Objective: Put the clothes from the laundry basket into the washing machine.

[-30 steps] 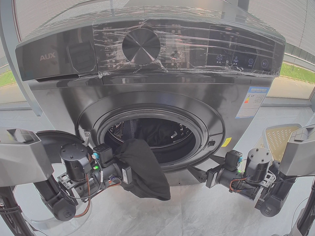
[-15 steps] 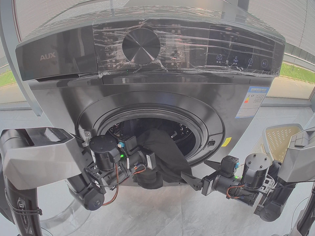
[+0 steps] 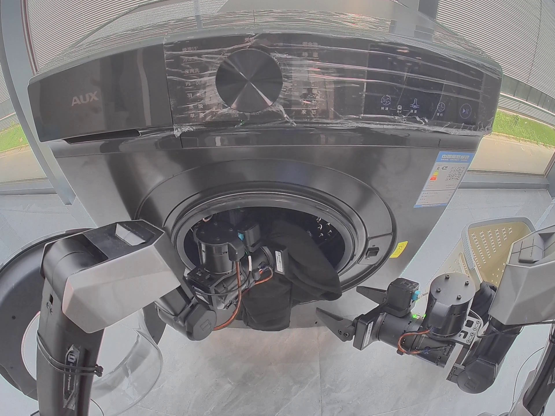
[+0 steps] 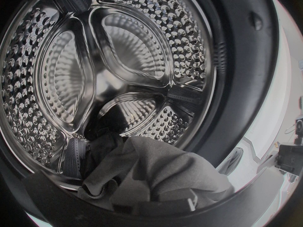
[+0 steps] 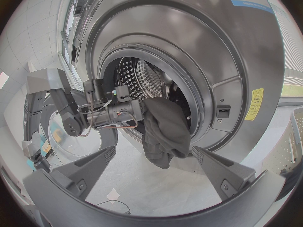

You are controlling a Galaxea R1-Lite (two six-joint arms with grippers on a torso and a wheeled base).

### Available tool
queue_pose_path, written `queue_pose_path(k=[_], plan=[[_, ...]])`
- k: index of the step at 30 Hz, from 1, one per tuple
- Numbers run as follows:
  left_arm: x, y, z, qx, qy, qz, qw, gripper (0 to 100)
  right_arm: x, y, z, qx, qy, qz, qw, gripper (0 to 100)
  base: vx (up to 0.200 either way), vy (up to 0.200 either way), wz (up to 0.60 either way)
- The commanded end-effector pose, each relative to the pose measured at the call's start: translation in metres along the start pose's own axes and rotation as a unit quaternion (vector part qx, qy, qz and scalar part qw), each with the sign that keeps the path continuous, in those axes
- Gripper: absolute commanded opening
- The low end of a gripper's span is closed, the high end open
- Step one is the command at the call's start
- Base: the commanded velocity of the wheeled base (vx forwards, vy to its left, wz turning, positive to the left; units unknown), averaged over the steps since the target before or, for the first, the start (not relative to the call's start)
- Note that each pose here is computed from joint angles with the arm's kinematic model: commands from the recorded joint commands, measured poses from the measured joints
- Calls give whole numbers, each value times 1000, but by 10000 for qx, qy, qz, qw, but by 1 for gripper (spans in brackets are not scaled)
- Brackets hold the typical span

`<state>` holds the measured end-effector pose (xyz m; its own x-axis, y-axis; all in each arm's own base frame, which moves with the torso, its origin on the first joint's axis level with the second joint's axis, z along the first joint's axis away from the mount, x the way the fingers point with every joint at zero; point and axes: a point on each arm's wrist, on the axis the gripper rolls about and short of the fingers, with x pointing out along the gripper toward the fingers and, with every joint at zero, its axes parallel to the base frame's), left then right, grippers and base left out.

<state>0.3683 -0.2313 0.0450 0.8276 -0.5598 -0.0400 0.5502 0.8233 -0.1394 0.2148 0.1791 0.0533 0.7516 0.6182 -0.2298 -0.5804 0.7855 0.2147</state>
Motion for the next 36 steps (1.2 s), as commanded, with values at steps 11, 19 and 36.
queue_pose_path(k=[11, 19, 36], plan=[[71, 41, -13, -18, -108, 655, 9978, 0, 0, 0, -1, 6, 30, 2, 10000, 100, 0, 0, 0], [104, 61, -19, -44, -357, 1091, 9934, 0, 0, 1, -1, 4, 17, 13, 10000, 100, 0, 0, 0], [115, 61, 2, -239, -484, 1313, 9899, 100, 0, 3, -2, -14, 35, 55, 10000, 100, 0, 0, 0]])
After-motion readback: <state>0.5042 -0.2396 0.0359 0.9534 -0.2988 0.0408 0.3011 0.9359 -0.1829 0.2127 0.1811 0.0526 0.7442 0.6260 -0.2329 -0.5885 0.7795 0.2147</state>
